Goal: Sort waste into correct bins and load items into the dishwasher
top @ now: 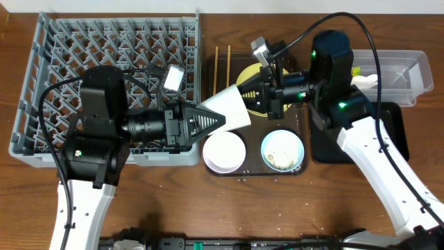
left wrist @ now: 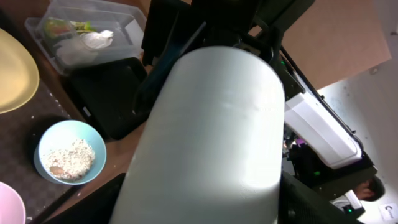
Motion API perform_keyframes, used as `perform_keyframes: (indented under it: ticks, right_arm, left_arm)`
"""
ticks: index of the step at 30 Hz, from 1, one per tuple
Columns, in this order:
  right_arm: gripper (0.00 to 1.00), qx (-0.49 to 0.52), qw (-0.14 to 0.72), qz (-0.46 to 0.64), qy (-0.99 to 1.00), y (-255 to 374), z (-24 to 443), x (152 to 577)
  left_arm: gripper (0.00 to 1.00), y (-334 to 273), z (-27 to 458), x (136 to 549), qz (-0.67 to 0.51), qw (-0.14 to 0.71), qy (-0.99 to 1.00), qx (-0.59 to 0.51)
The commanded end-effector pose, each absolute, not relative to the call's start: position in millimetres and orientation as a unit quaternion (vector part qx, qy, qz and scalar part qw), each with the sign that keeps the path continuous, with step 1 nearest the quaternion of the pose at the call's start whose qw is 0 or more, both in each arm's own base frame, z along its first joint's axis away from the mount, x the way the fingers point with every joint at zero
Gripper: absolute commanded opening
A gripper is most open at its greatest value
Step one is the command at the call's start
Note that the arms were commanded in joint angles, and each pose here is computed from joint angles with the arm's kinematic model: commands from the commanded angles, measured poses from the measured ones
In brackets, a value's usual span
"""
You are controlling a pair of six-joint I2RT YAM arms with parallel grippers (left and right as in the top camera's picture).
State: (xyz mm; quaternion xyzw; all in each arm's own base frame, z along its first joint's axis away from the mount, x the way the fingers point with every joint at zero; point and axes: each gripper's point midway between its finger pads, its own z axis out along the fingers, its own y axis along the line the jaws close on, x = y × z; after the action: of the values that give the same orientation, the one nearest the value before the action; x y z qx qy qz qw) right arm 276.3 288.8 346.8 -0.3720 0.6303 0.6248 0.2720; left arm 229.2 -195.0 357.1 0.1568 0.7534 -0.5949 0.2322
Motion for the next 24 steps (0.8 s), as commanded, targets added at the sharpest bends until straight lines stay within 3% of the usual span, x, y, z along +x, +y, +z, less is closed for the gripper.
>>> perform_keyframes:
  ticks: [1, 6, 11, 18, 19, 20, 21, 23, 24]
  right_arm:
    - [0.01, -0.342, 0.288, 0.606, 0.658, 303.8, 345.1, 285.9]
    - [0.01, -0.343, 0.285, 0.607, 0.658, 305.6, 345.0, 283.9]
    - [0.01, -0.35, 0.28, 0.609, 0.654, 310.7, 345.0, 278.4]
    - [0.02, -0.343, 0.284, 0.607, 0.658, 306.2, 344.5, 283.2]
    - [0.05, -0.34, 0.285, 0.606, 0.661, 304.3, 343.9, 285.6]
    - [0.17, -0.333, 0.288, 0.603, 0.665, 301.2, 342.8, 289.7]
    - [0.35, -0.321, 0.293, 0.598, 0.674, 293.2, 341.1, 298.0]
    - [0.46, -0.296, 0.304, 0.588, 0.689, 277.0, 337.8, 313.4]
    - [0.46, -0.277, 0.309, 0.579, 0.702, 267.7, 334.1, 322.8]
  left_arm:
    - [0.7, -202.1, 362.6, 221.9, -0.605, 0.224, 0.744, 0.176]
    - [0.73, -202.2, 363.2, 222.4, -0.604, 0.226, 0.743, 0.177]
    - [0.56, -202.1, 363.4, 222.5, -0.604, 0.227, 0.743, 0.178]
    - [0.52, -201.9, 362.9, 223.3, -0.598, 0.239, 0.741, 0.19]
    - [0.52, -201.5, 361.9, 224.9, -0.595, 0.242, 0.743, 0.187]
    - [0.52, -200.8, 360.7, 226.5, -0.59, 0.245, 0.747, 0.183]
    - [0.52, -198.3, 358.6, 230.7, -0.582, 0.252, 0.754, 0.175]
    - [0.52, -191.5, 352.0, 238.6, -0.562, 0.262, 0.769, 0.152]
    - [0.51, -185.5, 345.9, 244.2, -0.546, 0.268, 0.783, 0.132]
